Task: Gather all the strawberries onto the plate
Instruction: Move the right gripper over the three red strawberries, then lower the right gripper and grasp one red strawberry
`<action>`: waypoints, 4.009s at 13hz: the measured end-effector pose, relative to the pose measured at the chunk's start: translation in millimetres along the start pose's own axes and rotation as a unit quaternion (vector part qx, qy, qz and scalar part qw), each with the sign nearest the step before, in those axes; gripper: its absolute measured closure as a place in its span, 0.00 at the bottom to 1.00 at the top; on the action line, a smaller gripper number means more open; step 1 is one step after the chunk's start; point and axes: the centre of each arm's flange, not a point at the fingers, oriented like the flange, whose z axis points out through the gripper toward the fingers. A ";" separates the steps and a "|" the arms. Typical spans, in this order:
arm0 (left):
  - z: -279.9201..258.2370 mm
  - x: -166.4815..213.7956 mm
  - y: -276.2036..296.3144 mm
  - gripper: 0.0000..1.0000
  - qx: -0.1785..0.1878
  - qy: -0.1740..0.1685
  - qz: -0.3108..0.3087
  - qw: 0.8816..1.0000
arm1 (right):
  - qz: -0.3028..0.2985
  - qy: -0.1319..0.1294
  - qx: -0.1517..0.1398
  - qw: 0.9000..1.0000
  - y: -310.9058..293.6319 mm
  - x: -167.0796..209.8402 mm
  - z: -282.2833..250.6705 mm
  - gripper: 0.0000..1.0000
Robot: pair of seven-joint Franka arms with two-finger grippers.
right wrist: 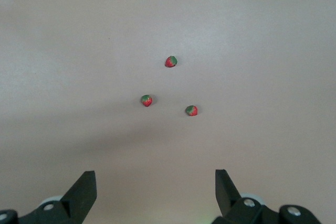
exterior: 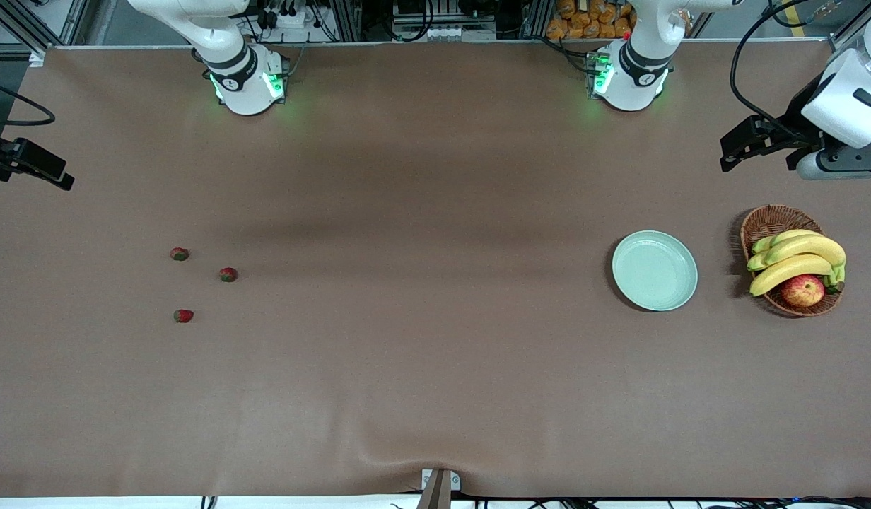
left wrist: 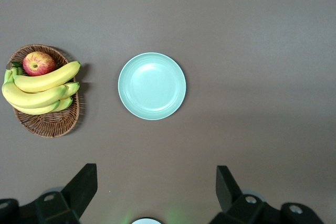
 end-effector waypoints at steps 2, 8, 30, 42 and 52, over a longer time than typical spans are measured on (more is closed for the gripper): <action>-0.4 0.2 -1.5 0.00 0.000 0.000 -0.001 1.000 | 0.000 -0.001 0.000 1.000 -0.5 1.6 2.1 0.00; 0.3 0.4 -7.3 0.00 0.000 -0.002 -0.007 1.000 | -0.005 0.008 0.001 1.000 -7.6 17.7 16.6 0.00; 18.0 2.6 -36.3 0.00 0.002 -0.021 -0.034 0.999 | -0.066 -0.065 -0.039 0.995 -72.4 82.3 383.7 0.00; 21.5 2.5 -36.0 0.00 0.002 -0.025 -0.034 0.999 | -0.008 -0.070 -0.007 0.997 -52.4 31.5 437.1 0.00; 33.9 2.2 -34.4 0.00 0.004 -0.037 -0.032 0.999 | -0.001 -0.065 0.000 0.998 -54.5 28.7 458.5 0.00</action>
